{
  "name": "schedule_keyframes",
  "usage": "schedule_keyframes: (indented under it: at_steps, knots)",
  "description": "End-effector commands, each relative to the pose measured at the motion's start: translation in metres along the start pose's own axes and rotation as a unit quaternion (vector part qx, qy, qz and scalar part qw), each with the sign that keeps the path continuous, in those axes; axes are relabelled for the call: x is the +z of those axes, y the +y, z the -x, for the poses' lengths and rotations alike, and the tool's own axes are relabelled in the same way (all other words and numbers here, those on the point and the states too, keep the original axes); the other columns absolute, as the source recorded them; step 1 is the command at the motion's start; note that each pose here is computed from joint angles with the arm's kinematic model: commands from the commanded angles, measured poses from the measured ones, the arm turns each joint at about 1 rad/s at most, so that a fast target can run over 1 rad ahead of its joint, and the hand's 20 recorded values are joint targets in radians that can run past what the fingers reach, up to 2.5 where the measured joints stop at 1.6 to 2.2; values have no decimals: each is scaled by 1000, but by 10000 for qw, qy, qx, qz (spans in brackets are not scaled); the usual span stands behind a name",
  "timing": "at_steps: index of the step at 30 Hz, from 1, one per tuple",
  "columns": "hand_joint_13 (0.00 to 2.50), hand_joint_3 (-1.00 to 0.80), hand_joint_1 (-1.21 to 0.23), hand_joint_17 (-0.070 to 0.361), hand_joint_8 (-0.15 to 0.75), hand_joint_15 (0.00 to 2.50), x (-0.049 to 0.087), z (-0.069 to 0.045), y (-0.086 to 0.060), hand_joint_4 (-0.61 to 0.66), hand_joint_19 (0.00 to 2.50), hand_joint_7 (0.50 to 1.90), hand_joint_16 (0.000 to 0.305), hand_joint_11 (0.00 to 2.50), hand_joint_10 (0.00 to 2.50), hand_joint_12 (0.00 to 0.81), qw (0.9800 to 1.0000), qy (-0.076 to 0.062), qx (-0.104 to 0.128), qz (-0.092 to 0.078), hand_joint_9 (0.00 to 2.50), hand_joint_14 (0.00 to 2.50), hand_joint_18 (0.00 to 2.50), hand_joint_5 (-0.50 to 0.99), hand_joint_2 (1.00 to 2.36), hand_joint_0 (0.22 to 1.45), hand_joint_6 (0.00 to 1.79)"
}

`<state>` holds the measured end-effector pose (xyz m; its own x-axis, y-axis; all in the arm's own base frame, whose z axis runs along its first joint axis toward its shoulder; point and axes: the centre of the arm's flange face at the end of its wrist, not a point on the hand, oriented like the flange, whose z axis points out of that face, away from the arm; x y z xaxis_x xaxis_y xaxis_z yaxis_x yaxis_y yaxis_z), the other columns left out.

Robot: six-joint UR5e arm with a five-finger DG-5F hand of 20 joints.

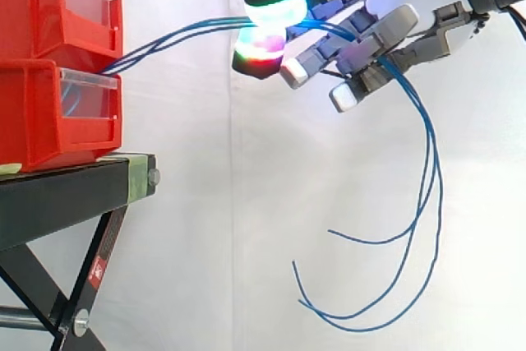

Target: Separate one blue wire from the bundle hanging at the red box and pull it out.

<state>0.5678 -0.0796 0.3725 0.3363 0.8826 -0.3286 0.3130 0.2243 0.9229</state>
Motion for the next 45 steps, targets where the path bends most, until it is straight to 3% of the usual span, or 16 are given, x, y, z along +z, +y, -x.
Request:
schedule_keyframes:
  at_steps: [1,18,40,45]
  knots:
    - [1040,-4,-875,116,282,410,0,0,0,87,976,1048,52,1343,15,298,10000,1,-2,-2,571,2500,799,-270,1031,733,849]
    - [1022,-49,-922,117,264,434,0,-1,0,74,949,1071,52,1294,16,300,9999,2,123,-7,496,2500,782,-281,1035,750,848]
    - [929,-141,-994,120,212,444,-1,-2,0,32,865,1096,53,1132,19,297,9999,10,117,-11,360,2500,740,-300,1030,761,824]
    - [920,-185,-1006,120,210,404,-1,-2,0,38,865,1071,53,1559,7,290,9999,10,117,-11,475,2500,736,-300,1026,759,829]
